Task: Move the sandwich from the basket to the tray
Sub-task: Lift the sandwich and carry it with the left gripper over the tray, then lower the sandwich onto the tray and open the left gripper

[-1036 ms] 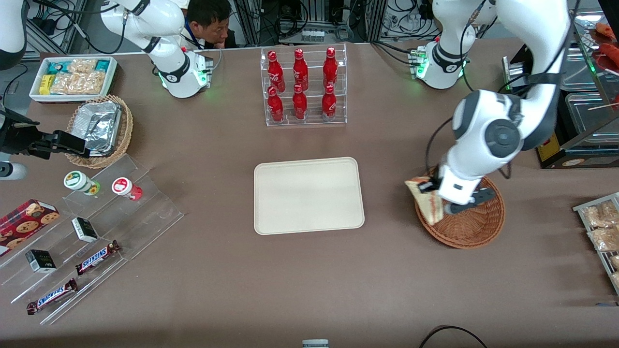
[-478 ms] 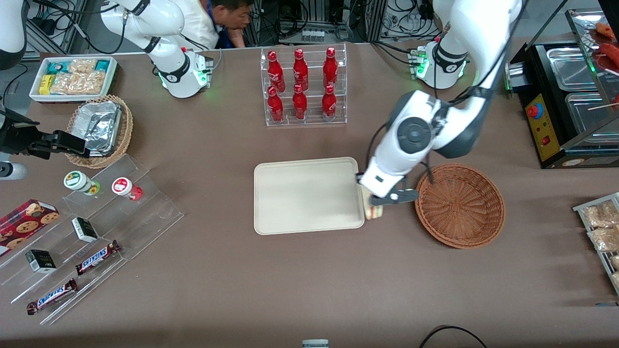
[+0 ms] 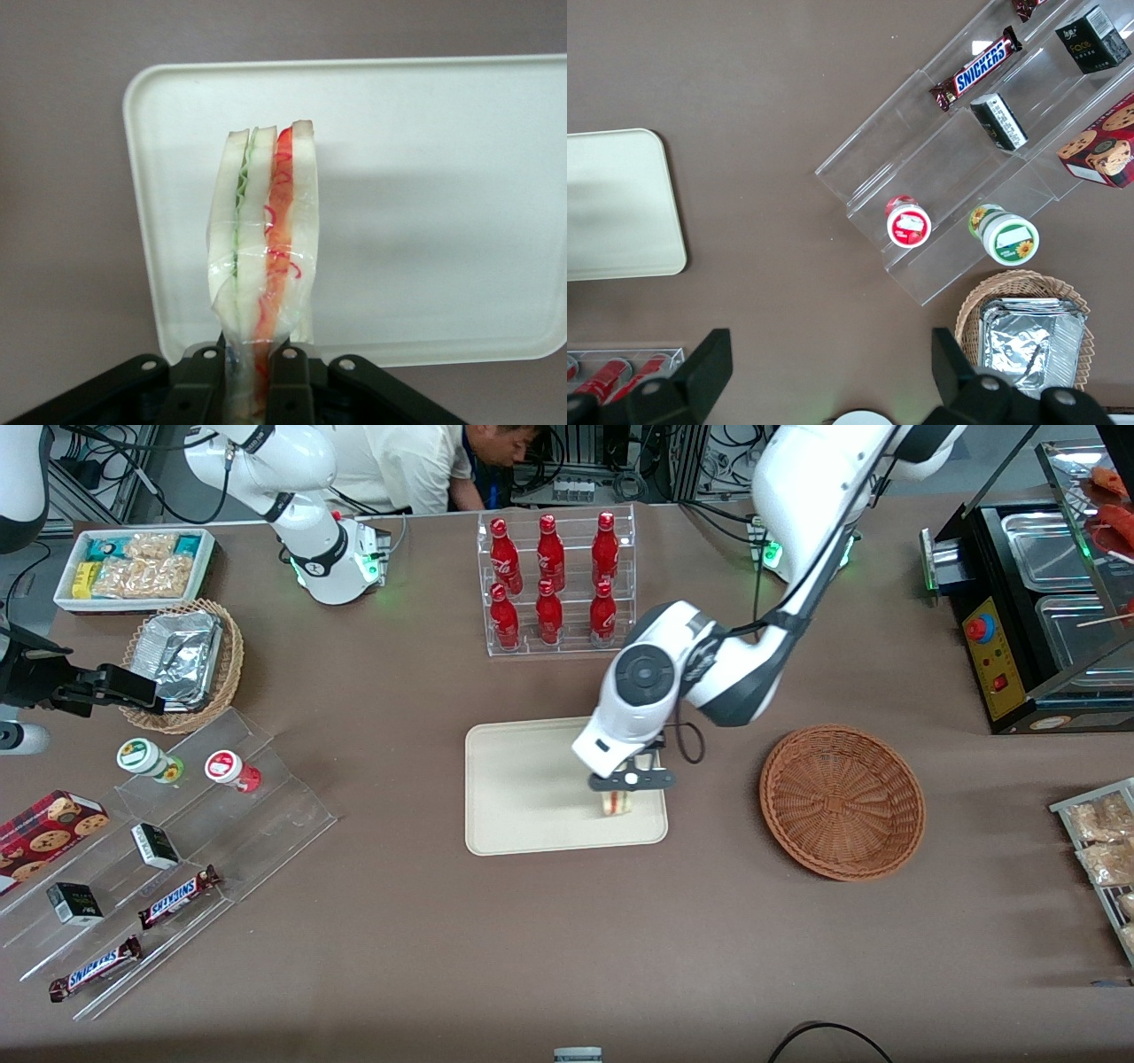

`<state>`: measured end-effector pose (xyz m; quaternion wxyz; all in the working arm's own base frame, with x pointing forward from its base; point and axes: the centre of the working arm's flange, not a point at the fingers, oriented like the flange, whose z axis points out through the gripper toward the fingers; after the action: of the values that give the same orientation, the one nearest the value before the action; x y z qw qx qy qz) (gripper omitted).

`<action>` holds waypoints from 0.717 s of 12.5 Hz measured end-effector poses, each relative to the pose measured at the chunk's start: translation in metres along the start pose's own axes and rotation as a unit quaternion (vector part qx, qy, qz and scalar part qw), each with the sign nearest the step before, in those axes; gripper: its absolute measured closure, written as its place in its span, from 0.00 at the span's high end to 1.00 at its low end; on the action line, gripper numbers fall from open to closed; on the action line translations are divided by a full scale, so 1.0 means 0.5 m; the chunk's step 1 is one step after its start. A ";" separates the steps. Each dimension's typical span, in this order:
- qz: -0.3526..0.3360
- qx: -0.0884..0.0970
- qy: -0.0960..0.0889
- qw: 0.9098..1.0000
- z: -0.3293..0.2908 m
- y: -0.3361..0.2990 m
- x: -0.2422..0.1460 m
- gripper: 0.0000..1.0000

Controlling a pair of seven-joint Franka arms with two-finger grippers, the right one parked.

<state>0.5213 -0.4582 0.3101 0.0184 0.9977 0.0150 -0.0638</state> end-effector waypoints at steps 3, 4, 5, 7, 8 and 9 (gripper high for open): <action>0.005 -0.002 -0.006 1.000 0.041 0.057 -0.001 0.15; 0.003 -0.005 -0.006 1.000 0.050 0.072 -0.001 0.15; -0.001 -0.007 -0.005 1.000 0.056 0.087 0.001 0.15; -0.006 -0.005 0.002 1.000 0.068 0.113 0.003 0.15; -0.012 0.002 0.008 1.000 0.077 0.123 0.003 0.15; -0.016 0.009 0.017 1.000 0.087 0.132 0.004 0.15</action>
<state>0.5199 -0.5258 0.2692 0.0082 0.9984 0.0311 -0.0475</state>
